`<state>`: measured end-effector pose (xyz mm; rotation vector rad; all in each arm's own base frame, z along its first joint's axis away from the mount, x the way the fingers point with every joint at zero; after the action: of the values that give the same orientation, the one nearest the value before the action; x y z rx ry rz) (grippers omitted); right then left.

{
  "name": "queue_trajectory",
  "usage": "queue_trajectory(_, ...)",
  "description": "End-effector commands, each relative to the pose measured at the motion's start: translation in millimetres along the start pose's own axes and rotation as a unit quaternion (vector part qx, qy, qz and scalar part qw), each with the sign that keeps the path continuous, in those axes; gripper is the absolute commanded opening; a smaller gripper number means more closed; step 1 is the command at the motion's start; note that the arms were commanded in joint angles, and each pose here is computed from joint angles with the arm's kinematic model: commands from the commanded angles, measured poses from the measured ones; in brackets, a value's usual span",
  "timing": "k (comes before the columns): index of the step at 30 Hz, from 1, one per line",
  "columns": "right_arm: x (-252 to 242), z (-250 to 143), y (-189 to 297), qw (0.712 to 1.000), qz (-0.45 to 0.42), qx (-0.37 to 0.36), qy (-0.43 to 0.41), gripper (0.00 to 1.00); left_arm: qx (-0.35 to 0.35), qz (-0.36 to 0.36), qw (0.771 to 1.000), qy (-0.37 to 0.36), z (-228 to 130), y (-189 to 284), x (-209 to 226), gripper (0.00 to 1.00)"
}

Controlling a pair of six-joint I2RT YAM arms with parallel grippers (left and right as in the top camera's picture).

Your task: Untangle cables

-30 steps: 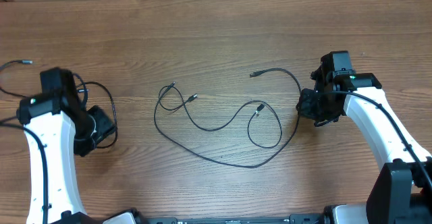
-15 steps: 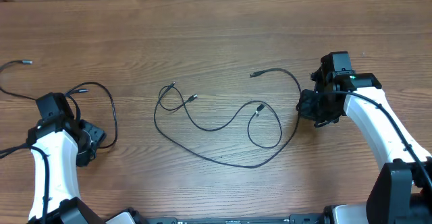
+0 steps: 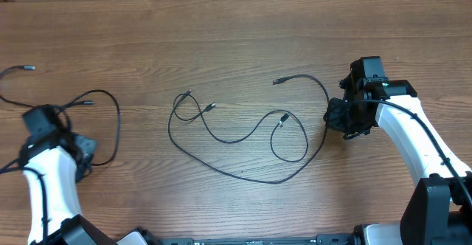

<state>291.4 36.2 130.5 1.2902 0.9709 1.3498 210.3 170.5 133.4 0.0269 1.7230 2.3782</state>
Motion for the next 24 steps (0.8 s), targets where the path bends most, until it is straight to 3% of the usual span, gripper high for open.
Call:
queue_trajectory(1, 1.6, -1.8, -0.3, 1.000, 0.004, 0.001, 0.005, 0.06, -0.062, -0.020, 0.996, 0.053, 48.3, 26.3, -1.8, 0.04)
queue_trajectory(6, 1.5, -1.9, -0.3, 1.000, 0.004, 0.001, 0.005, 0.06, -0.121, -0.051, 0.986, 0.098, 95.8, 63.4, -2.1, 0.04)
queue_trajectory(13, 1.4, -3.0, -0.3, 1.000, 0.004, 0.004, 0.005, 0.06, -0.143, -0.107, 0.979, 0.101, 115.0, 91.1, -18.1, 0.05)
queue_trajectory(14, 1.4, -3.0, -0.3, 1.000, 0.004, 0.004, 0.005, 0.06, -0.135, -0.116, 0.979, 0.099, 113.4, 90.7, -20.4, 0.17)
queue_trajectory(16, 1.4, -3.0, -0.3, 1.000, 0.004, 0.004, 0.005, 0.06, -0.115, -0.133, 0.980, 0.091, 109.4, 88.6, -25.9, 0.56)
queue_trajectory(18, 1.4, -3.1, -0.3, 1.000, 0.004, 0.004, 0.005, 0.06, -0.096, -0.147, 0.982, 0.076, 102.9, 86.7, -30.8, 0.84)
queue_trajectory(19, 1.4, -3.2, -0.3, 1.000, 0.004, 0.004, 0.005, 0.06, -0.087, -0.150, 0.982, 0.069, 99.5, 86.4, -32.5, 0.91)
queue_trajectory(21, 1.3, -3.3, -0.3, 1.000, 0.004, 0.005, 0.005, 0.06, -0.077, -0.145, 0.984, 0.063, 94.5, 85.3, -32.7, 0.96)
queue_trajectory(24, 1.3, -3.7, -0.3, 1.000, 0.004, 0.006, 0.005, 0.06, -0.058, -0.146, 0.986, 0.054, 86.0, 84.7, -35.6, 0.97)
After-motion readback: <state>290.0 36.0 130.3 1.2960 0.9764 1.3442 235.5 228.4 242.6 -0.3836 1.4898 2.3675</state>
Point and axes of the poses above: each gripper's point midway between its finger pads, its own y axis back along the fingers, its own x axis along the line the jaws close on, z = x × y, the point moved 6 cm from there along y, back along the fingers, and after that the axes turned 8 degrees about y, right-handed, at the moved point
